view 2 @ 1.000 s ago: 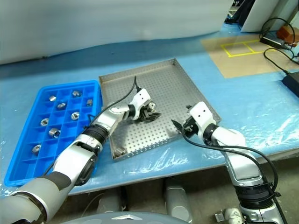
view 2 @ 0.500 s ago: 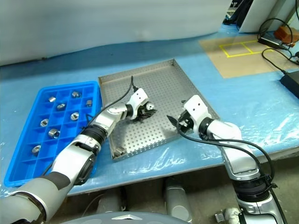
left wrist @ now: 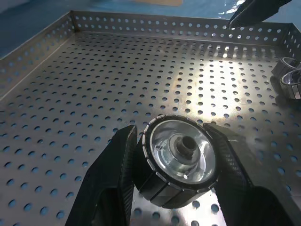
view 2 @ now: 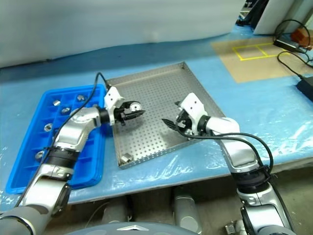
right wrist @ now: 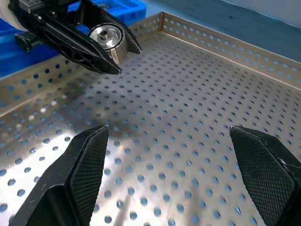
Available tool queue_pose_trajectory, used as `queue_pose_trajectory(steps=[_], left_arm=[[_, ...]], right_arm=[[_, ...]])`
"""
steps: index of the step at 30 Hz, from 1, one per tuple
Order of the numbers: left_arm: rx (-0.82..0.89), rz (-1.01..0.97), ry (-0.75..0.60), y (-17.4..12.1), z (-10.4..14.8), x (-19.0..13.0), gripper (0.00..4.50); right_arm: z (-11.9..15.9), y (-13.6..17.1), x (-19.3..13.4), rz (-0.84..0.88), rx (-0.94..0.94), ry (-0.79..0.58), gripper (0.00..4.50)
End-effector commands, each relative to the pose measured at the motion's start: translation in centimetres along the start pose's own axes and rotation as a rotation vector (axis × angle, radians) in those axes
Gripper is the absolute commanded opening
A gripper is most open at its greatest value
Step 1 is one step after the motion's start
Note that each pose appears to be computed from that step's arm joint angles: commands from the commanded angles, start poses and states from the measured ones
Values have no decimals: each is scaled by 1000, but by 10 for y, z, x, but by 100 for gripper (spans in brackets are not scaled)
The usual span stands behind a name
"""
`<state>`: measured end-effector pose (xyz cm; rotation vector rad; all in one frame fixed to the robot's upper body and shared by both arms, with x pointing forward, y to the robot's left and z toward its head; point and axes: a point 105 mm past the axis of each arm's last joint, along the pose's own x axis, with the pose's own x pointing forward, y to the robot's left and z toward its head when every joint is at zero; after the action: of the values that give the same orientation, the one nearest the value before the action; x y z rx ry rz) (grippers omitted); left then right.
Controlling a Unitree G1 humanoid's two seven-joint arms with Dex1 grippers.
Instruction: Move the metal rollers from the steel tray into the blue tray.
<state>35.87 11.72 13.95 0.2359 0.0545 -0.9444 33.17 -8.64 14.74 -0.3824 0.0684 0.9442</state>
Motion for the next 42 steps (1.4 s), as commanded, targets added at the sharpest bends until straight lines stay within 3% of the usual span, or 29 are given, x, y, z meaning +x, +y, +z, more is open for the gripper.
queue_pose_trajectory(steps=[1, 11, 16, 22, 32, 42], left_arm=[[30, 62, -38, -1, 17, -24, 191], [-21, 342, 47, -7, 5, -100, 191], [-57, 530, 89, -12, -5, -149, 191], [-95, 622, 160, -34, -19, -185, 191], [-128, 724, 203, -45, -36, -196, 191], [-173, 777, 258, -43, -63, -195, 191]], right_arm=[[16, 5, 13, 89, -45, -66, 432], [35, 25, 59, 332, -110, -132, 432], [55, 40, 67, 436, -142, -174, 432], [60, 53, 75, 556, -130, -192, 432], [58, 72, 90, 703, -172, -174, 432], [52, 67, 93, 706, -186, -151, 432]])
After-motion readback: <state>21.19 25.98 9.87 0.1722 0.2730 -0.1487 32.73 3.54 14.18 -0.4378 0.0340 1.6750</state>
